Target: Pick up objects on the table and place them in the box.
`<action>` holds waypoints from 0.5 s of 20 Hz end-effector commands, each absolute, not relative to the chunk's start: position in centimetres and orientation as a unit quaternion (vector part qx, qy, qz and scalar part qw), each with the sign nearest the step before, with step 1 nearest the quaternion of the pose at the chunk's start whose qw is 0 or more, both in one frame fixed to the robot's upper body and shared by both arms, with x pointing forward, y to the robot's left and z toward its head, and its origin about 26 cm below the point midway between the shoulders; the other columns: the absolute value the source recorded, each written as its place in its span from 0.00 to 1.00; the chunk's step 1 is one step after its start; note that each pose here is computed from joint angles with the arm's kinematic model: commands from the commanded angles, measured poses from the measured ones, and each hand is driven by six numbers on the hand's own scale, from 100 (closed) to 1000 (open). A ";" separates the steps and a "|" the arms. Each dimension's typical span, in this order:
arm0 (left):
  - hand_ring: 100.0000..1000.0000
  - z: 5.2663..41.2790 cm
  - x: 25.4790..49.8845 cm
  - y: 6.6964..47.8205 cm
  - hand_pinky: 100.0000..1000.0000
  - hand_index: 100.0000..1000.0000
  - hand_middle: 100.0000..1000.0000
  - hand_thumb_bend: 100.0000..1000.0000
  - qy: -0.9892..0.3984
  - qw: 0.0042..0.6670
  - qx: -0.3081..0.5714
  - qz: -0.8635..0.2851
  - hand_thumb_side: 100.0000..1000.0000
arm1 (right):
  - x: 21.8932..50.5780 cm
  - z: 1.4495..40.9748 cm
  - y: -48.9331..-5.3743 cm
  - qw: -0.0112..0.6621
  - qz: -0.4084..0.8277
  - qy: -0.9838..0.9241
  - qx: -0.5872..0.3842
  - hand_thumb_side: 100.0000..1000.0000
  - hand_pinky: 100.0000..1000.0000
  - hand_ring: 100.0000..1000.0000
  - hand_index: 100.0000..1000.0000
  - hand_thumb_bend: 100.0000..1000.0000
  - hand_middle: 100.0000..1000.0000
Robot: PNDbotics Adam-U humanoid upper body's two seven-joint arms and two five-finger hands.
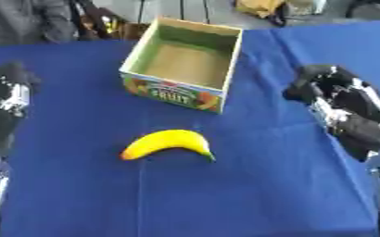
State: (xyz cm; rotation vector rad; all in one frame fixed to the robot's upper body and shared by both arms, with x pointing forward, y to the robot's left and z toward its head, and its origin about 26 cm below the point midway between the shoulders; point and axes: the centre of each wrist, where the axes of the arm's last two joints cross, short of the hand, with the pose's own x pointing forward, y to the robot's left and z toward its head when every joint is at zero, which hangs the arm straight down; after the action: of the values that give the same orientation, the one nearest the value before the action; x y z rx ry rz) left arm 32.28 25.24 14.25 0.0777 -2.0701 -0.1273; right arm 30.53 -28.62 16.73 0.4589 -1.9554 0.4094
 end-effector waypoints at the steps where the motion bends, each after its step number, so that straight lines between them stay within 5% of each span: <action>1: 0.68 16.0 32.2 25.4 0.76 0.75 0.56 0.00 -0.865 0.487 0.051 -0.112 0.17 | 30.5 17.5 -28.8 0.510 0.176 -0.820 0.189 0.00 0.77 0.64 0.71 0.00 0.55; 3: 0.69 16.3 32.3 25.2 0.77 0.76 0.58 0.11 -0.862 0.483 0.059 -0.143 0.23 | 30.5 17.6 -28.8 0.510 0.177 -0.820 0.190 0.00 0.77 0.64 0.71 0.00 0.55; 6: 0.69 16.7 32.6 24.9 0.77 0.76 0.58 0.13 -0.854 0.479 0.071 -0.193 0.24 | 30.5 17.6 -28.8 0.509 0.177 -0.820 0.191 0.00 0.77 0.64 0.71 0.00 0.55; 7: 0.71 16.8 32.8 24.8 0.78 0.78 0.59 0.29 -0.850 0.479 0.076 -0.208 0.31 | 30.5 17.6 -28.8 0.508 0.178 -0.820 0.191 0.00 0.77 0.64 0.71 0.00 0.55; 10: 0.72 17.1 33.4 24.0 0.79 0.80 0.61 0.42 -0.830 0.478 0.086 -0.273 0.36 | 30.5 17.7 -28.7 0.506 0.180 -0.821 0.193 0.00 0.77 0.64 0.71 0.00 0.55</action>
State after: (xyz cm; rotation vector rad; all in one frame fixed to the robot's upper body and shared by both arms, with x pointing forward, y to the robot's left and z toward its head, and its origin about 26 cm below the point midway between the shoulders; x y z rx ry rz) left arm 33.31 23.96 16.35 0.1793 -2.0300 -0.5873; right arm 30.59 -28.56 16.86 0.4661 -1.9591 0.4106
